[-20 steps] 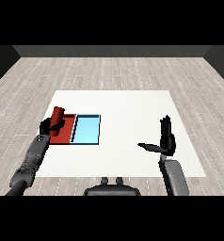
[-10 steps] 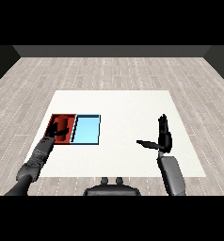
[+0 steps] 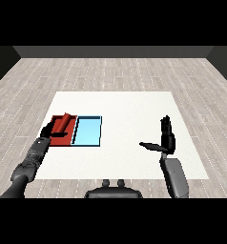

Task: Pick the red can and put it in the red box

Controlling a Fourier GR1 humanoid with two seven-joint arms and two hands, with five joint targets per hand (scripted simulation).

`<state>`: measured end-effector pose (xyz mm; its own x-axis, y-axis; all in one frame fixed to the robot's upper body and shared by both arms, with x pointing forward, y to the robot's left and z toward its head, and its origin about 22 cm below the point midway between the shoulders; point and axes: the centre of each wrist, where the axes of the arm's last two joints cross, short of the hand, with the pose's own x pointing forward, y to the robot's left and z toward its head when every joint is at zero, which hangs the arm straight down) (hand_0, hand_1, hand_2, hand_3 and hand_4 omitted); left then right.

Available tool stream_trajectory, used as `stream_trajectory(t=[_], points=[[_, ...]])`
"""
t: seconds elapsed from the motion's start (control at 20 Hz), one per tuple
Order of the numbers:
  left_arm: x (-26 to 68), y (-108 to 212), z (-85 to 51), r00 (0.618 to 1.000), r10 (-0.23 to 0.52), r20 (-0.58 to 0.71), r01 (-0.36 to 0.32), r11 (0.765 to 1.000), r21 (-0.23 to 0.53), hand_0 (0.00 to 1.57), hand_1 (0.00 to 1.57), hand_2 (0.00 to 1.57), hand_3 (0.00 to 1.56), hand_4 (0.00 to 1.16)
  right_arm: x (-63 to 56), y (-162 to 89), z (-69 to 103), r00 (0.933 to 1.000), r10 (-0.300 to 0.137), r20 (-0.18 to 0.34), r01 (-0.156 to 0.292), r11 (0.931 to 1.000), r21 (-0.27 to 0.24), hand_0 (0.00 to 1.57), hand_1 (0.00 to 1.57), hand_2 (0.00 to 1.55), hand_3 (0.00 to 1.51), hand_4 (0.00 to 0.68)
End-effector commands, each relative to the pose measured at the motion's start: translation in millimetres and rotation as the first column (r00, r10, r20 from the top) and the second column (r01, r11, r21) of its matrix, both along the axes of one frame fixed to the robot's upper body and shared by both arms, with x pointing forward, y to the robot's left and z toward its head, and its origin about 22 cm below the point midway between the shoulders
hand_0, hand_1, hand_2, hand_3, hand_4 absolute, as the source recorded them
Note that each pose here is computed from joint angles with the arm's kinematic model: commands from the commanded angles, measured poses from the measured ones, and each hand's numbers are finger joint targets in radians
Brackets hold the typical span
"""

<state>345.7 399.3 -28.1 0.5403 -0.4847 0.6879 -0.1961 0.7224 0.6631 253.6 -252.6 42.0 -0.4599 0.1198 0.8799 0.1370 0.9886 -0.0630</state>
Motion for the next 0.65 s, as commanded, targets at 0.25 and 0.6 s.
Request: stream_trajectory(t=[0.25,0.6], points=[[39.7,-25,50.0,0.718,0.048,0.694,0.146,0.965,-0.218,0.0,0.0,0.0,0.0,0.0,-2.2,4,5.1,0.9988,0.038,0.031,-0.04,0.9975,0.059,0.0,0.0,0.0,0.0,0.0],[48.1,-113,37.0,0.469,0.016,0.883,0.533,0.792,-0.297,0.0,0.0,0.0,0.0,0.0,-19.3,12,-17.9,0.9821,0.188,-0.005,-0.186,0.972,0.144,0.0,0.0,0.0,0.0,0.0]])
